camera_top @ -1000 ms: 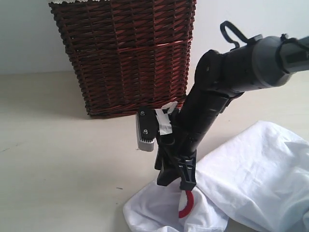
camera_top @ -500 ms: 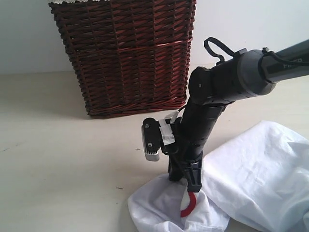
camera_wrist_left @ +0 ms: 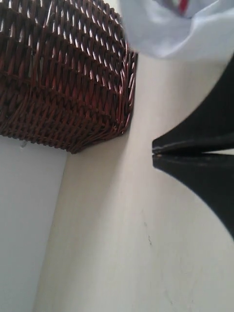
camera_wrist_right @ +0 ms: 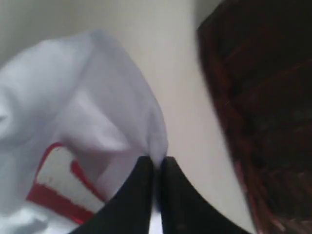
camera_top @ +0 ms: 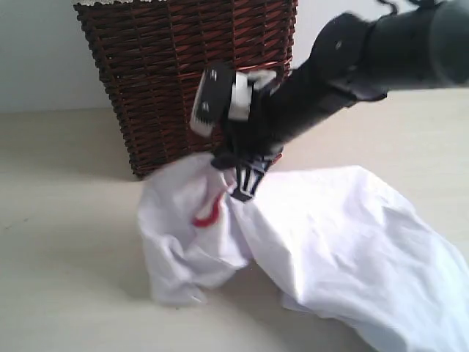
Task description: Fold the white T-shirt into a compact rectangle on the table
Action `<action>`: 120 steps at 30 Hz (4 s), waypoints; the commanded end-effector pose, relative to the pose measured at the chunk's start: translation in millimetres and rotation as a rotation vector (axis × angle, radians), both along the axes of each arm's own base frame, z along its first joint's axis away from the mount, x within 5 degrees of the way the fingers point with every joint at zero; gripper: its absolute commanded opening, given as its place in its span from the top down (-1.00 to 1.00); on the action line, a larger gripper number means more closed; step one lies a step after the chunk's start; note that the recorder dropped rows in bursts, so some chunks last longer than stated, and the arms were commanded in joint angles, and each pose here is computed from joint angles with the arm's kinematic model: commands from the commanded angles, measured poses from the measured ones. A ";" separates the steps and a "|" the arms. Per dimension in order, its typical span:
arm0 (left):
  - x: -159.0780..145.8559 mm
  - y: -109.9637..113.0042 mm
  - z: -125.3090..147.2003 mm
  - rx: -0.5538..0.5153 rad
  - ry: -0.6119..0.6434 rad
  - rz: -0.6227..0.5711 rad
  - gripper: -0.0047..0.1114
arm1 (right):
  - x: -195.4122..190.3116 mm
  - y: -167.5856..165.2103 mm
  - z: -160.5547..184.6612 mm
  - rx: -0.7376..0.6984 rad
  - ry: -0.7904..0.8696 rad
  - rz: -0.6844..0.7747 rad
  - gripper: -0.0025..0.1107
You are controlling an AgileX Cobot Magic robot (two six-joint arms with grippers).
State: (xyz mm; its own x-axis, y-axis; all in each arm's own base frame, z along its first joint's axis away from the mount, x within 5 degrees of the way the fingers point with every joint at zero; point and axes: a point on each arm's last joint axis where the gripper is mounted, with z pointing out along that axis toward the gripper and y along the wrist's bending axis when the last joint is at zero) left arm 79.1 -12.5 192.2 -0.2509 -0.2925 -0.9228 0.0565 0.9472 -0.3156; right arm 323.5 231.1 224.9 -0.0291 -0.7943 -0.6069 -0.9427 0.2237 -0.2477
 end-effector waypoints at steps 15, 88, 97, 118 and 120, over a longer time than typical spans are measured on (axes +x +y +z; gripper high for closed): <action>-0.7 -0.7 -0.1 -0.006 -0.005 -0.007 0.92 | -46.1 -0.2 -13.4 0.106 0.368 0.129 -0.20; -0.7 -0.6 -0.1 -0.006 -0.005 -0.005 0.92 | 8.3 -191.4 0.8 0.128 -0.267 -0.884 -0.23; -0.7 -0.6 -0.1 -0.006 -0.005 -0.005 0.92 | -77.0 -143.6 -27.4 -0.305 0.046 -0.166 0.39; -0.7 -0.6 -0.1 -0.006 -0.005 -0.005 0.92 | -149.6 -3.6 -94.5 -0.146 0.106 0.189 -0.18; -0.7 -0.6 -0.1 -0.006 -0.005 -0.005 0.92 | -135.1 1.4 -109.2 -0.189 0.056 0.136 -0.14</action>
State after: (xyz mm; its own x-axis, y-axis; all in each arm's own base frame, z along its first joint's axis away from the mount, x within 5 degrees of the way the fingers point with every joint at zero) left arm 79.1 -12.5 192.2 -0.2509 -0.2925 -0.9228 0.0565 0.9472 -0.3156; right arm 175.5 227.1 125.7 0.0770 -0.8779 -0.4727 -0.9860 0.0032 -0.1665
